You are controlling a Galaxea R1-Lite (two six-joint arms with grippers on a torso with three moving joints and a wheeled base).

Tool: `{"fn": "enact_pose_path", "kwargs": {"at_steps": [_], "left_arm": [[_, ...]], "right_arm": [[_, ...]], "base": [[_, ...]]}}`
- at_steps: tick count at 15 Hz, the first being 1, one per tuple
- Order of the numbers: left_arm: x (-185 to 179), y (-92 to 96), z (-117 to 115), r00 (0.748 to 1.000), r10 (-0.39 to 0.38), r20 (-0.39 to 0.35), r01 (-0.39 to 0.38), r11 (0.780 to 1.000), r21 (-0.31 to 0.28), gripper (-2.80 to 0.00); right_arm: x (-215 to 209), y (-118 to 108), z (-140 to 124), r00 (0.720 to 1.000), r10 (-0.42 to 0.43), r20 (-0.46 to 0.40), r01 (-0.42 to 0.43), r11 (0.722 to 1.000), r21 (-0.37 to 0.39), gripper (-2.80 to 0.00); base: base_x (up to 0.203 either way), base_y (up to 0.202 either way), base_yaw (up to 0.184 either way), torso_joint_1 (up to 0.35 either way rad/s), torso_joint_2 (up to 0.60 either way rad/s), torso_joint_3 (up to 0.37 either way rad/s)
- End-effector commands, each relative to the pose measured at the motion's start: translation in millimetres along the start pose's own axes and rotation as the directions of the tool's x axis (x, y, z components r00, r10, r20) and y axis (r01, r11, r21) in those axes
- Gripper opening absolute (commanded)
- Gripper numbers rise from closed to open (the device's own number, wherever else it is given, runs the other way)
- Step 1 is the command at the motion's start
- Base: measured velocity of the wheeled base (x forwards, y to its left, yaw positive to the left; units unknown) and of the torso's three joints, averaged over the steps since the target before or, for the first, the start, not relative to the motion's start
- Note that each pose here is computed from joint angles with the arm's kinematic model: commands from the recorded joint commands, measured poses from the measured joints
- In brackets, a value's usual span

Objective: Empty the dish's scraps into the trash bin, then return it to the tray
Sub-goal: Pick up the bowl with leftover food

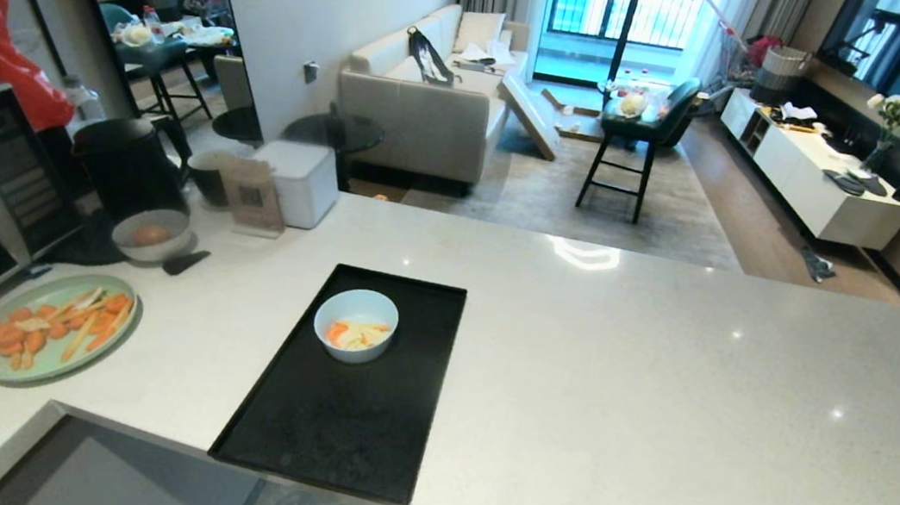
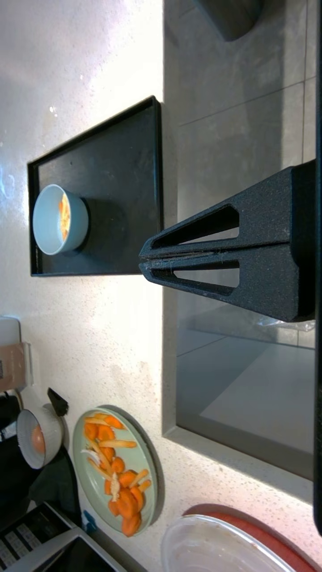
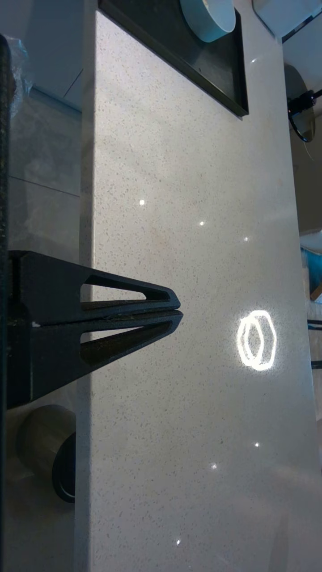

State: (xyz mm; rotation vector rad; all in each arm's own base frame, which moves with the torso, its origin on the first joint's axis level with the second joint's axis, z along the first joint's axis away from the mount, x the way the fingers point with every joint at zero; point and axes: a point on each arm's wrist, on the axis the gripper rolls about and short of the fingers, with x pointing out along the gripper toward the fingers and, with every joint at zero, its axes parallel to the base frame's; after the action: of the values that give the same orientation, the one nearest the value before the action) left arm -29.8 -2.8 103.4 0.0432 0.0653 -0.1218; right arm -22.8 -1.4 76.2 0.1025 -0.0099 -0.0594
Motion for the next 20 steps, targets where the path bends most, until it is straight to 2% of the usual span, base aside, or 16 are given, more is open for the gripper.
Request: {"fn": "enact_pose_path", "kwargs": {"at_steps": [1,7,12,16,20], "left_arm": [[5.2,0.9,10.6,0.999,-0.017,-0.046,0.017,1.0,-0.006,-2.8],[14.7,1.4,24.8,0.994,-0.081,-0.075,0.082,0.997,0.003,-2.8],[36.7,4.3,56.2,0.977,-0.138,-0.163,0.142,0.99,0.012,-2.8],[78.3,7.4,94.6,0.938,-0.229,-0.261,0.24,0.971,0.009,-2.8],[144.7,2.8,135.7,0.889,-0.309,-0.337,0.327,0.945,-0.002,-2.8]], "right_arm": [[0.0,0.0,0.0,1.0,0.0,0.001,0.0,1.0,0.0,-2.8],[0.0,0.0,0.0,1.0,0.0,0.001,0.0,1.0,0.0,-2.8],[0.0,0.0,0.0,1.0,0.0,0.001,0.0,1.0,0.0,-2.8],[0.0,0.0,0.0,1.0,0.0,0.001,0.0,1.0,0.0,-2.8],[0.0,0.0,0.0,1.0,0.0,0.001,0.0,1.0,0.0,-2.8]], "base": [[0.0,0.0,0.0,0.0,0.0,0.0],[0.0,0.0,0.0,0.0,0.0,0.0],[0.0,0.0,0.0,0.0,0.0,0.0],[0.0,0.0,0.0,0.0,0.0,0.0],[0.0,0.0,0.0,0.0,0.0,0.0]]}}
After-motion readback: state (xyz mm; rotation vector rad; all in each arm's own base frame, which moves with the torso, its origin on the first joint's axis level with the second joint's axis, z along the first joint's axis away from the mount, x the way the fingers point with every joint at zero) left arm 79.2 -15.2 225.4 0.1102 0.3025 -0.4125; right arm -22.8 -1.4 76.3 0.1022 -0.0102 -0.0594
